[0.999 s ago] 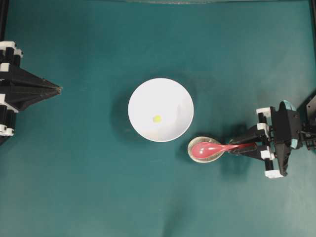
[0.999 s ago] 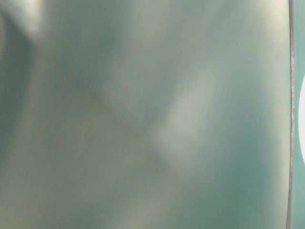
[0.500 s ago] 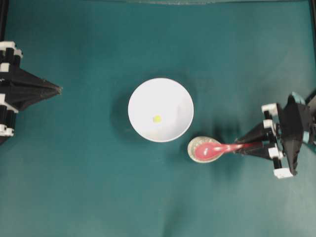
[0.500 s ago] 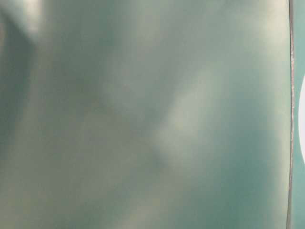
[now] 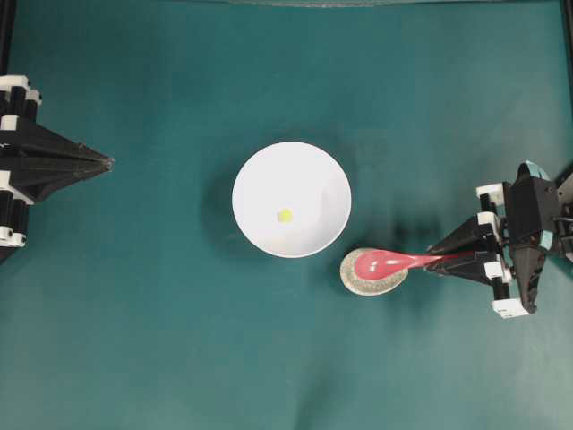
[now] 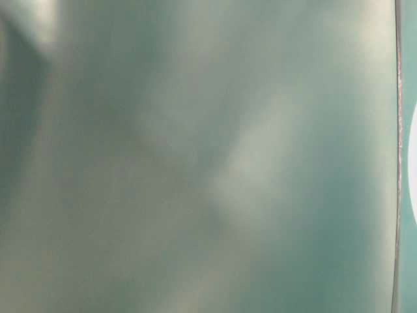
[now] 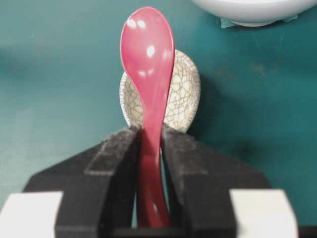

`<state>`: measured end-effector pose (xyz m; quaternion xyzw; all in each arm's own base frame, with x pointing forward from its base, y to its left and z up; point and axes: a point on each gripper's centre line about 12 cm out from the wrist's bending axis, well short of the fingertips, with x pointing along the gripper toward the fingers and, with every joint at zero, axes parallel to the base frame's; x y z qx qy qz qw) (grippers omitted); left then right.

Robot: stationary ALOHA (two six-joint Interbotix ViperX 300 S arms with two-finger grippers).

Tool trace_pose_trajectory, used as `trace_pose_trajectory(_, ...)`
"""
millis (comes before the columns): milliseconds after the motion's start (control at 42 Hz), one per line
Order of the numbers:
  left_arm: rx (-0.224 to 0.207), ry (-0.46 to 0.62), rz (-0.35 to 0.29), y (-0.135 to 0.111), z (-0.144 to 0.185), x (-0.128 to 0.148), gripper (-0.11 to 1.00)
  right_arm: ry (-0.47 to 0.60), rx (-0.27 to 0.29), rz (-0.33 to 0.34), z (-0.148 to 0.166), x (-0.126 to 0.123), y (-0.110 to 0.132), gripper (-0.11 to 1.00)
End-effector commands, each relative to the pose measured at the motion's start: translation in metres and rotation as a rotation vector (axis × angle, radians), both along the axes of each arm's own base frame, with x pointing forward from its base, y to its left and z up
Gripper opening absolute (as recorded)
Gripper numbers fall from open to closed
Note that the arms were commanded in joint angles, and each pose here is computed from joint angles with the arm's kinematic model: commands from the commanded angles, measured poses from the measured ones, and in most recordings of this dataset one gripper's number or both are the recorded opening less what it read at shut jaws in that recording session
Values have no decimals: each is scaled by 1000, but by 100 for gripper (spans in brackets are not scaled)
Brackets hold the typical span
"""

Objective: Scoop the yellow hexagonal prism block from the bowl with a spoon using the right arm.

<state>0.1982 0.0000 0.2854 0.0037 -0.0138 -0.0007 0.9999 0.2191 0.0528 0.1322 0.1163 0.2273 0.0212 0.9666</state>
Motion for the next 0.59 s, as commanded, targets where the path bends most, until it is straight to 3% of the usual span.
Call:
trace_pose_trajectory(0, 1, -20, -1, 0, 8, 2, 1, -8, 10, -2, 4, 3, 1, 20)
trace_pose_trajectory(571, 0, -17, 0, 0, 8, 3, 1, 67, 15, 7, -6, 5, 4, 20)
